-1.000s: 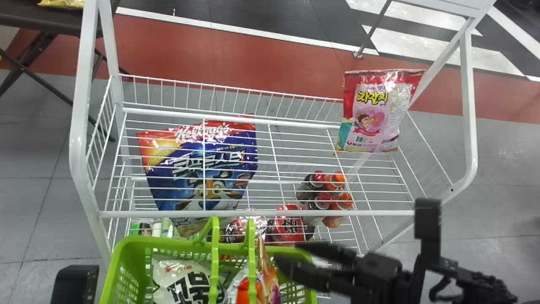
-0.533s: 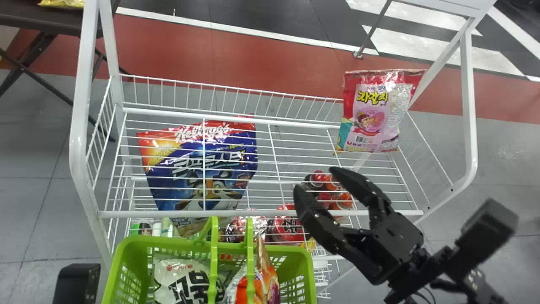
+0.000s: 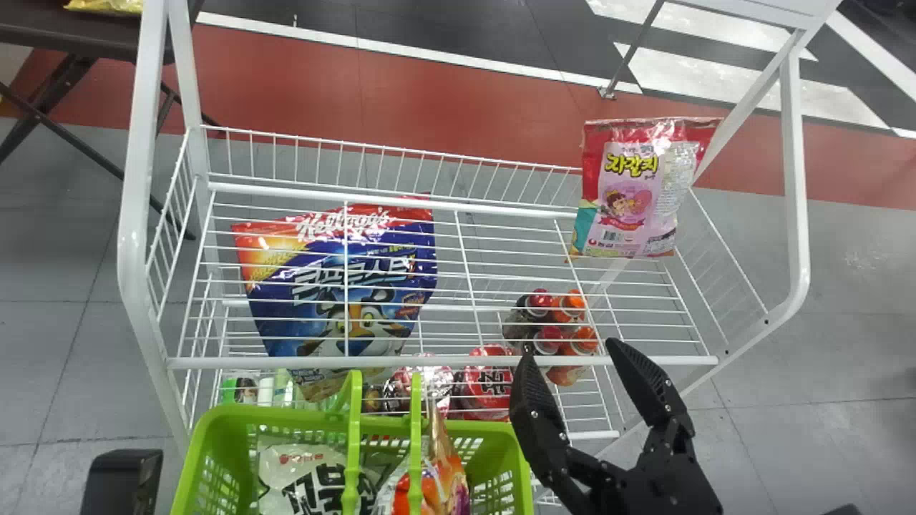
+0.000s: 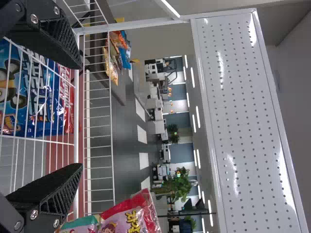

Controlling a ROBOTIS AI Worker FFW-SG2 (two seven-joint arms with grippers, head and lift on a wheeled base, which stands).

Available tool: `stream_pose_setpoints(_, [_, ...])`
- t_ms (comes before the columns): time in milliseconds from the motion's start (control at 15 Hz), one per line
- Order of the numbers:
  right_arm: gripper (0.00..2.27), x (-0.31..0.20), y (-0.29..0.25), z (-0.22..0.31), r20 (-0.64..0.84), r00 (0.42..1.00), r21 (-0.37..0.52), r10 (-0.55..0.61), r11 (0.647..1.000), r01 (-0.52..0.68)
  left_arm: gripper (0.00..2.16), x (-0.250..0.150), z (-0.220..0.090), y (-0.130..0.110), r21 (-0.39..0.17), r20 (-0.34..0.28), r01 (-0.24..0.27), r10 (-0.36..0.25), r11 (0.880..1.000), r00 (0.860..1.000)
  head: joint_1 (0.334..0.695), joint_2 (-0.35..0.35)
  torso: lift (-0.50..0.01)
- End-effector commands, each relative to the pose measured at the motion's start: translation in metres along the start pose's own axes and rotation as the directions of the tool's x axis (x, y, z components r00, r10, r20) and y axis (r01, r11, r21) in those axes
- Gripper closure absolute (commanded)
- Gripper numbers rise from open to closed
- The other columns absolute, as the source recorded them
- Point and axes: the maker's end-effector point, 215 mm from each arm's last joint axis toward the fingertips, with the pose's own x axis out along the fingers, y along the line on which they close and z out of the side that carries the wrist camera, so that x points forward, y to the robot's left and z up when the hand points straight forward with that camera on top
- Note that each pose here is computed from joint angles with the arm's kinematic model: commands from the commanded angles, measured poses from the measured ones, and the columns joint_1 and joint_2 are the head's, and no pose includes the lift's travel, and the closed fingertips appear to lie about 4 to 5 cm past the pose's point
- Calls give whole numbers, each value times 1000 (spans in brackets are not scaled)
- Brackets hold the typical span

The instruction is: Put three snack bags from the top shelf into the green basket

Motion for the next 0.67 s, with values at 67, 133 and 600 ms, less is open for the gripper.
stream_pose_setpoints(67, [100, 3, -5, -17, -72, 997, -4, -21, 1000, 21, 1575, 0, 1, -1, 11, 8, 0, 0, 1000, 1000, 695, -350, -46])
stream_pose_setpoints(133, [97, 4, -5, -24, -105, 994, -6, -22, 1000, 21, 1575, 0, 1, -1, 13, 8, 1, -1, 1000, 1000, 695, -350, -46])
stream_pose_setpoints(600, [100, 6, -6, -27, -127, 992, -17, -17, 1000, 15, 1575, 0, 2, -4, 26, 15, 1, -1, 1000, 1000, 695, -350, -46])
